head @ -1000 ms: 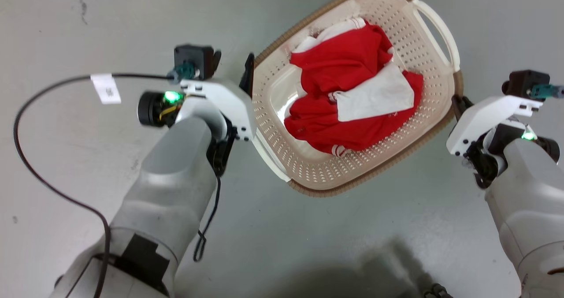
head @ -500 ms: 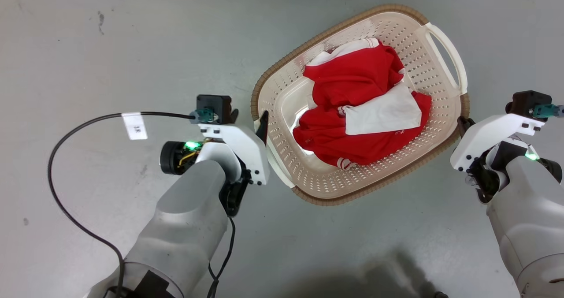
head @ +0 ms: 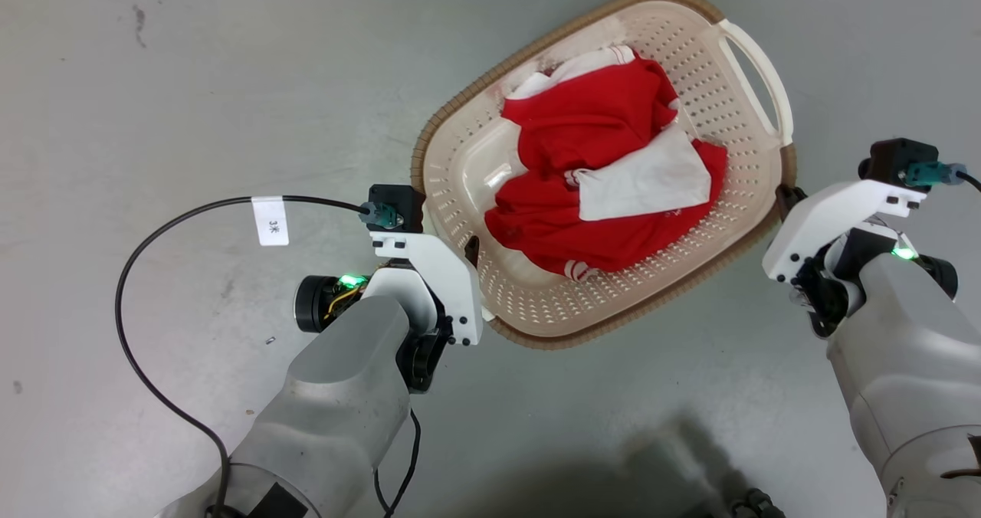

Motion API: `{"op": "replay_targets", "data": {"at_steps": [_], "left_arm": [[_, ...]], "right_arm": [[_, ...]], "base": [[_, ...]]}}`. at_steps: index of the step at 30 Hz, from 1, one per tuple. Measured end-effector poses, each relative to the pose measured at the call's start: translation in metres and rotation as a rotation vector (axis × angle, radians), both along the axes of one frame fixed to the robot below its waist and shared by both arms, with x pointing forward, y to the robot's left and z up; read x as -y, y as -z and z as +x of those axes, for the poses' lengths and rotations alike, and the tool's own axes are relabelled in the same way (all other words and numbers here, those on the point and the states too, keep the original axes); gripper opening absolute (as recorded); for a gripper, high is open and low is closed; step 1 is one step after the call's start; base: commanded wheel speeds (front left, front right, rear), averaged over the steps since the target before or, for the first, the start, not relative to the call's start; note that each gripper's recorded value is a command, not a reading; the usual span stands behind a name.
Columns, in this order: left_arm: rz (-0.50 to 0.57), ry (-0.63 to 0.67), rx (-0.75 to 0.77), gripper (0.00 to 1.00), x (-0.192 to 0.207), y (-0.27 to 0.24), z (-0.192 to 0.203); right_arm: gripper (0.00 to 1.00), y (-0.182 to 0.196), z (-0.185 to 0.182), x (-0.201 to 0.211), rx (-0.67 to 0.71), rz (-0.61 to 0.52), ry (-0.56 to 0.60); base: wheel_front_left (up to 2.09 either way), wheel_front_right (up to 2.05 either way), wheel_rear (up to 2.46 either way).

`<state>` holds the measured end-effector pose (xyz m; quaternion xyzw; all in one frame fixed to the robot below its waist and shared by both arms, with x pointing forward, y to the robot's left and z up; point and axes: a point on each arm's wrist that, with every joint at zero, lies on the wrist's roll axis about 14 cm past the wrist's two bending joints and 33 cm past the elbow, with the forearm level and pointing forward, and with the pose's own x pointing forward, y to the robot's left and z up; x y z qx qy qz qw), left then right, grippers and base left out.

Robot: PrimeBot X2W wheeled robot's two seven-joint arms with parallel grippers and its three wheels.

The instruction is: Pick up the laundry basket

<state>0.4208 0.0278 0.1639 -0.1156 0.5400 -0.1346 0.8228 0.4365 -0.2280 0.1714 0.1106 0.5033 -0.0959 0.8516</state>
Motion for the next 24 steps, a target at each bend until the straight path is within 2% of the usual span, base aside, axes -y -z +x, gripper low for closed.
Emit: {"op": "replay_targets", "data": {"at_steps": [8,9,10,11,12,19,24], "left_arm": [[0.000,0.003,-0.086,1.00,0.009,0.017,-0.013],[0.001,-0.001,-0.090,0.95,0.010,0.018,-0.013],[-0.002,-0.010,-0.097,0.45,0.010,0.020,-0.014],[-0.002,-0.014,-0.100,0.45,0.010,0.021,-0.014],[-0.003,-0.016,-0.102,0.00,0.011,0.022,-0.015],[-0.011,-0.035,-0.080,0.00,0.012,0.023,-0.008],[-0.002,-0.056,-0.010,0.00,0.001,0.016,0.009]], "right_arm": [[0.00,0.006,0.000,-0.002,-0.005,0.002,0.006],[0.00,0.007,0.000,-0.002,-0.005,0.002,0.006],[0.00,0.007,0.000,-0.002,-0.005,0.001,0.006],[0.00,0.007,0.001,-0.002,-0.004,0.002,0.007],[0.00,0.007,0.000,-0.002,-0.005,0.002,0.007],[0.00,0.010,0.000,-0.003,-0.004,0.007,0.017],[0.00,0.009,0.002,-0.008,0.004,0.025,0.032]], "base": [[0.00,0.00,0.00],[0.00,0.00,0.00],[0.00,0.00,0.00],[0.00,0.00,0.00],[0.00,0.00,0.00],[0.00,0.00,0.00],[0.00,0.00,0.00]]}}
